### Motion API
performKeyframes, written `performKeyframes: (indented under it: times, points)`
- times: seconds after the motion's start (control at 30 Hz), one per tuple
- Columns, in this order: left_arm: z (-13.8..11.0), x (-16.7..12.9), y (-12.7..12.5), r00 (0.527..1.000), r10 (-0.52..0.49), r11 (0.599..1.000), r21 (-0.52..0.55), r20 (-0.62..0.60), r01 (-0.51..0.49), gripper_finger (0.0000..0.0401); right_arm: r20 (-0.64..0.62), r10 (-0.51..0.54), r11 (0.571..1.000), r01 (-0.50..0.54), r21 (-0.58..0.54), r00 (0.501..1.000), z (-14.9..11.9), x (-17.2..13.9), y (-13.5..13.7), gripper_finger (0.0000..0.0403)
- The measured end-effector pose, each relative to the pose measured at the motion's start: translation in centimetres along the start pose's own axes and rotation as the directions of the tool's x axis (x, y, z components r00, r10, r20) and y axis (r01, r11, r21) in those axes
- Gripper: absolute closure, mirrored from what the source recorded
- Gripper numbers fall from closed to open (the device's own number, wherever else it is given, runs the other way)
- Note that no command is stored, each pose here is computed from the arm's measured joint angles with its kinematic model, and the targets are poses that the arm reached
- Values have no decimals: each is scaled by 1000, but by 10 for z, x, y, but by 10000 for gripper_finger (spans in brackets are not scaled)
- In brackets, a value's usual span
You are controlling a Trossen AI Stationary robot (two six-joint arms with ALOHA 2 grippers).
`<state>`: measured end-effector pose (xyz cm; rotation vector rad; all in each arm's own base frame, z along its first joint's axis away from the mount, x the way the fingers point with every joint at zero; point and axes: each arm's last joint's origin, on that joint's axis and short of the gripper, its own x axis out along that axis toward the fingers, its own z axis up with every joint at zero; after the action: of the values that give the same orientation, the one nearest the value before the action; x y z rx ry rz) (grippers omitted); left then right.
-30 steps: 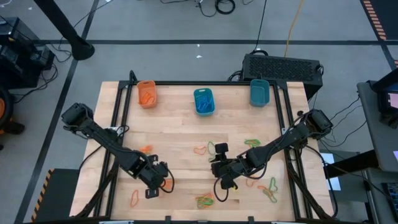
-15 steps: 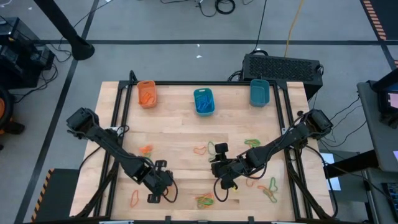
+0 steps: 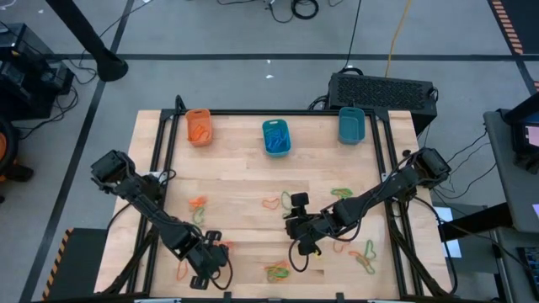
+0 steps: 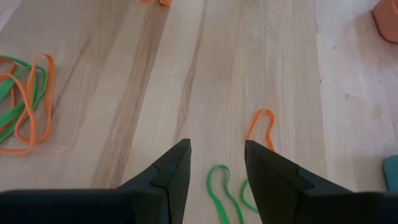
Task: Sort rubber bands into baskets
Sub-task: Put the orange rubber band into the orange bin
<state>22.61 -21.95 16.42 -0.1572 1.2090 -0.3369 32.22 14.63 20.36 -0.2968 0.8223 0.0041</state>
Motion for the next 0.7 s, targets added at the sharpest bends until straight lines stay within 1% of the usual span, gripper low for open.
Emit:
performKeyframes:
  times: [0.2,0.43,0.57,0.7]
  points:
    - [-2,1,-1,1000,29,999,-16,10,-29,289,0,1,1000,-1,0,1000,0,0,0,259]
    - [-6,18,3,997,62,998,-15,-38,-63,289,0,0,1000,0,0,1000,0,0,0,259]
    - [-8,24,3,996,49,999,-15,-76,-50,289,0,0,1000,0,0,1000,0,0,0,259]
    - [-9,27,3,995,47,999,-15,-88,-48,289,0,0,1000,0,0,1000,0,0,0,259]
